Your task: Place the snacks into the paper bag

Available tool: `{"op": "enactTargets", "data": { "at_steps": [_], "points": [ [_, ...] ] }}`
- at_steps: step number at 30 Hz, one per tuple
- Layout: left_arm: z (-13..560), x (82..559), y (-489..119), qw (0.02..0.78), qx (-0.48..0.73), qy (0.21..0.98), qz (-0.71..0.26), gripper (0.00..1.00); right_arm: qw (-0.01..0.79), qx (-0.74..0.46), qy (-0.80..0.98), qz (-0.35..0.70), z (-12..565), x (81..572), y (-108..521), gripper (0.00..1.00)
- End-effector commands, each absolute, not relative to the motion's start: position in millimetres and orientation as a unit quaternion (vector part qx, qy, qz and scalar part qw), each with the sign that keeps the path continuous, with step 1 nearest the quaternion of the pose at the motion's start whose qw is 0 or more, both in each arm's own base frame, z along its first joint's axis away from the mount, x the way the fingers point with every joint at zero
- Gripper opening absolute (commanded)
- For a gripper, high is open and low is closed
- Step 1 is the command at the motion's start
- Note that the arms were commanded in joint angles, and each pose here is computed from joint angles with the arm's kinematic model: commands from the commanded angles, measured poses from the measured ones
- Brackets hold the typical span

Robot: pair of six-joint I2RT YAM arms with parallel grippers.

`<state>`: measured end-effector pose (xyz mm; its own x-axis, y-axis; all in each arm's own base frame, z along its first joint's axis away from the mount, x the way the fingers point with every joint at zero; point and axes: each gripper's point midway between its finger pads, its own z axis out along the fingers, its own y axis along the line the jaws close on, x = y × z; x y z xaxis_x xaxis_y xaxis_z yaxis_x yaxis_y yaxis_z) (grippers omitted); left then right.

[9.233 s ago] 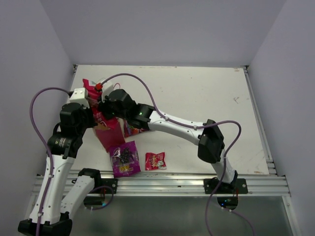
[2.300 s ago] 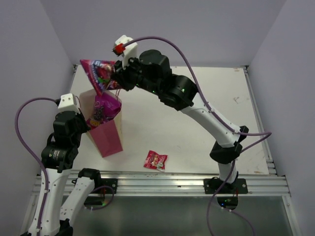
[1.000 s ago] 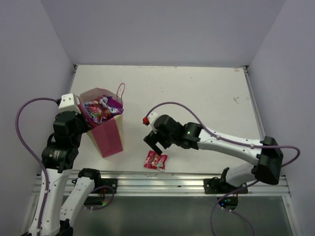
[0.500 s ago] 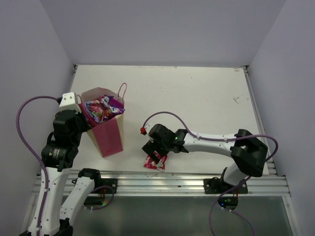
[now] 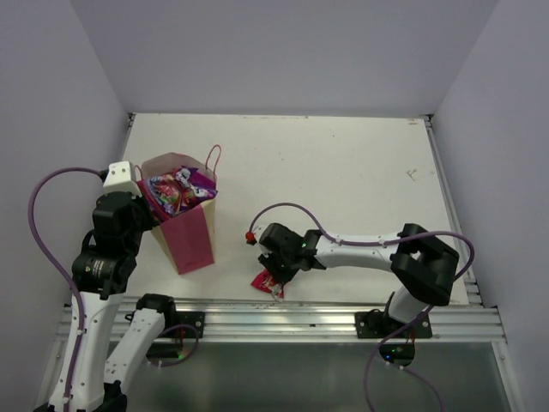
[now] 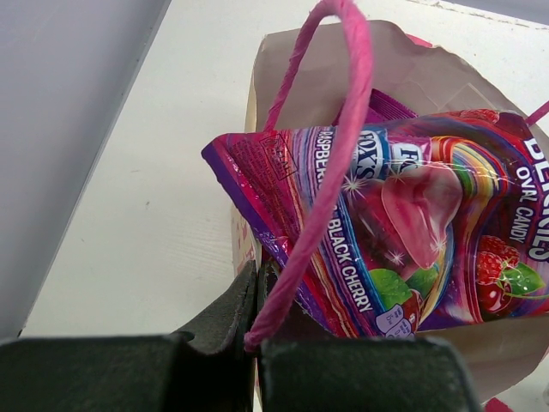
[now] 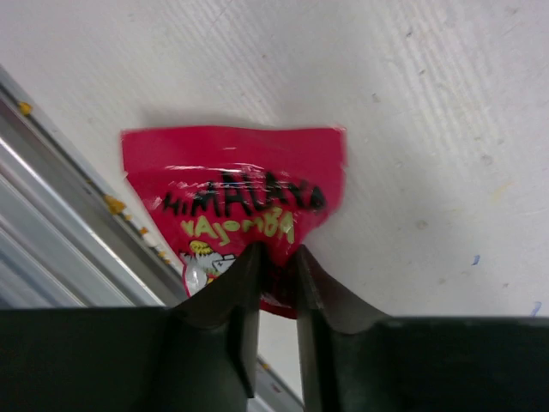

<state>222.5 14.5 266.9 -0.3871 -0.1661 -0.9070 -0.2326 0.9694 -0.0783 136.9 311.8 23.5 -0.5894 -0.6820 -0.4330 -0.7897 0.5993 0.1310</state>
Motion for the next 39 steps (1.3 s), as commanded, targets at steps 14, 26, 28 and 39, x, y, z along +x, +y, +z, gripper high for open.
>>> {"op": "enactTargets", "data": {
  "at_steps": [14,26,28,39],
  "points": [
    [285.6,209.3,37.2,0.555,-0.156,0.813,0.078,0.0,0.469,-0.372,0.8,0.031,310.2,262.1,344.7,0.0],
    [289.3,208.5,36.3,0.557,-0.163,0.811,0.072,0.0,0.567,-0.379,0.708,0.185,410.5,286.3,461.9,0.01],
    [290.2,208.2,36.6,0.558,-0.164,0.81,0.072,0.0,0.553,-0.383,0.71,0.209,398.6,284.1,478.7,0.01],
    [286.7,206.9,34.6,0.559,-0.169,0.809,0.063,0.0,0.433,-0.44,0.742,0.262,306.8,257.1,522.4,0.01]
  ]
}}
